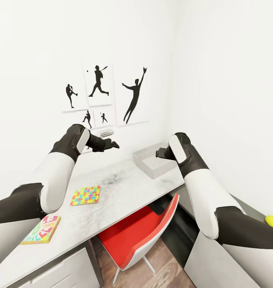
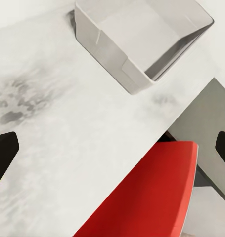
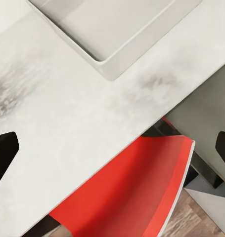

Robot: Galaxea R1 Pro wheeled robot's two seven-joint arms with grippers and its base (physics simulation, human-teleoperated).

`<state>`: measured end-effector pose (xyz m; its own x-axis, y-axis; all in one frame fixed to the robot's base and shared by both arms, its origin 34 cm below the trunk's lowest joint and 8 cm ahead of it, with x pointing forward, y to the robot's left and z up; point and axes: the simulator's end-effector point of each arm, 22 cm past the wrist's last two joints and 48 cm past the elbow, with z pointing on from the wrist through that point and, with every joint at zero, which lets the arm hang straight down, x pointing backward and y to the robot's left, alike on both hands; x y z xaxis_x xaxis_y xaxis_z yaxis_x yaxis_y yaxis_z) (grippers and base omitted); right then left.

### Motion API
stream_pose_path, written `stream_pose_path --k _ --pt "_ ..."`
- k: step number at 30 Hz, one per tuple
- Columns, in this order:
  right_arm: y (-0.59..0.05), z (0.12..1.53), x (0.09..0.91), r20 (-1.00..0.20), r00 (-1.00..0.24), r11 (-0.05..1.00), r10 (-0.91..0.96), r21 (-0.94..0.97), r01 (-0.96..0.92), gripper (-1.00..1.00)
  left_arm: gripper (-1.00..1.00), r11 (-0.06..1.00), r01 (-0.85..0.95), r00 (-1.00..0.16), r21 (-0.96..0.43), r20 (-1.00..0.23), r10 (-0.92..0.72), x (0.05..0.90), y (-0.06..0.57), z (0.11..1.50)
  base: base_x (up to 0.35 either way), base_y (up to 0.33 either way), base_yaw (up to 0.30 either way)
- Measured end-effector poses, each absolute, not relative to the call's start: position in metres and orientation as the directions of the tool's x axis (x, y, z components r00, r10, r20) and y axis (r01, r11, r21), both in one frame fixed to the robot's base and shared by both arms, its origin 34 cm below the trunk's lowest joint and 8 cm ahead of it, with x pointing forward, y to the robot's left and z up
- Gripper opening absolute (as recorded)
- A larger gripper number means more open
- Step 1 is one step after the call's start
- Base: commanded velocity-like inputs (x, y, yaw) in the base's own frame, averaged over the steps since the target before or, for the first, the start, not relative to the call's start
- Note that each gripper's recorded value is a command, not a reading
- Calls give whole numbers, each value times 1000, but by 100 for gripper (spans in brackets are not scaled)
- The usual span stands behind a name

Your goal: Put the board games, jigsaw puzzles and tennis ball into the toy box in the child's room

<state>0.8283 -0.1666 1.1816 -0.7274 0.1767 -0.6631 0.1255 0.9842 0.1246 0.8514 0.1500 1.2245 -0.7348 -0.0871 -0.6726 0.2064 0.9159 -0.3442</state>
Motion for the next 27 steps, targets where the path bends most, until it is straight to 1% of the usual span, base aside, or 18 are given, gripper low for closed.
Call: stream_pose_path --k 9,14,18,27 --pt "-167 1182 828 -663 -728 984 177 125 125 100 100 919 205 -734 -336 -674 -82 852 151 1224 0 0 -6" --pt "-167 1182 828 -663 -727 984 177 125 125 100 100 921 205 -733 -332 -675 -80 852 152 1224 26 23 -162" --pt "-167 1182 828 -663 -727 984 177 125 125 100 100 921 205 -733 -330 -676 -79 851 152 1224 163 128 -221" --pt "-166 1181 828 -663 -728 984 177 125 125 100 100 923 204 -733 -328 -676 -78 852 153 1224 48 29 -45"
